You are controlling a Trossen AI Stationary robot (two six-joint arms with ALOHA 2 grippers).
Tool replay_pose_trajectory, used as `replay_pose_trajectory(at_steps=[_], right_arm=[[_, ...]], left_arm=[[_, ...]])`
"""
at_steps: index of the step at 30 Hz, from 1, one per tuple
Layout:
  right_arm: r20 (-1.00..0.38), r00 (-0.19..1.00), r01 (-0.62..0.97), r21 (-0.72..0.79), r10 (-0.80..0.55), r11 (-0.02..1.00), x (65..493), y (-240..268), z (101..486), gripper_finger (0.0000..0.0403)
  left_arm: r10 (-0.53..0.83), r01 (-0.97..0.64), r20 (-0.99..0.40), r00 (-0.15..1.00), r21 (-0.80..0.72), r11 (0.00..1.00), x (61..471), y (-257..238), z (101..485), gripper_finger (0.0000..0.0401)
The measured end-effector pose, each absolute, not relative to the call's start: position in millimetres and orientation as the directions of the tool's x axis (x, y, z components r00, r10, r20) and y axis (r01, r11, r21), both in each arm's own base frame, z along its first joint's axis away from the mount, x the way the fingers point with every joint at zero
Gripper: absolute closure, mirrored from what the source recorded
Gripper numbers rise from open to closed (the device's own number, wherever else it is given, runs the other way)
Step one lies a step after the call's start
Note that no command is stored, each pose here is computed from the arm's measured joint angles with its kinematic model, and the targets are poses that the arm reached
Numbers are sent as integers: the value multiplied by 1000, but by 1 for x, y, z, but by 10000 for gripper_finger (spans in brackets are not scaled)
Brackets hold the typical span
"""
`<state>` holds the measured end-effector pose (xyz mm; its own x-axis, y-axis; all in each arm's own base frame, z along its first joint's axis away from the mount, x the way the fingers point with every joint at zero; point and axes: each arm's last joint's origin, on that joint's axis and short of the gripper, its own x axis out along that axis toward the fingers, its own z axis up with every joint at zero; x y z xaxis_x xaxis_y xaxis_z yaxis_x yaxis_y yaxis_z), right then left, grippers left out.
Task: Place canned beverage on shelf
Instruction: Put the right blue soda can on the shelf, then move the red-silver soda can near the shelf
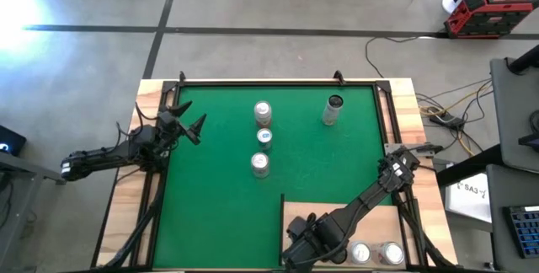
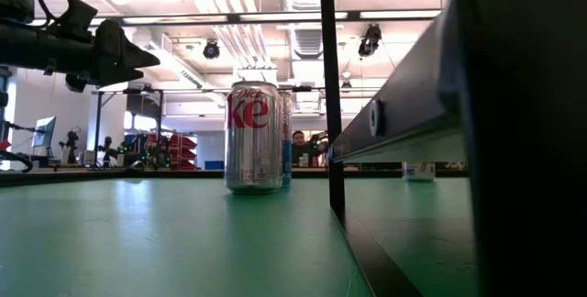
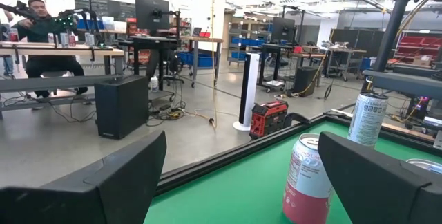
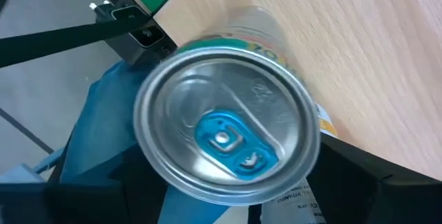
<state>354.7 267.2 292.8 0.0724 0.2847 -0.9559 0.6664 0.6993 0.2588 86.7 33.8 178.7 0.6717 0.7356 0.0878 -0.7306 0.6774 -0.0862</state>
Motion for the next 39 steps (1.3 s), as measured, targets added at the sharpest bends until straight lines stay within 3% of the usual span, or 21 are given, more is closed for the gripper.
replay_pose_trajectory(at_steps=[25, 39], right_arm=[[-929, 85, 621, 333, 361, 710, 354, 260, 309, 115], [-897, -3, 570, 362, 443, 737, 355, 242, 318, 115]], left_arm=[[736, -731, 88, 672, -86, 677, 87, 34, 179, 38], [735, -730, 88, 672, -86, 678, 87, 34, 179, 38]])
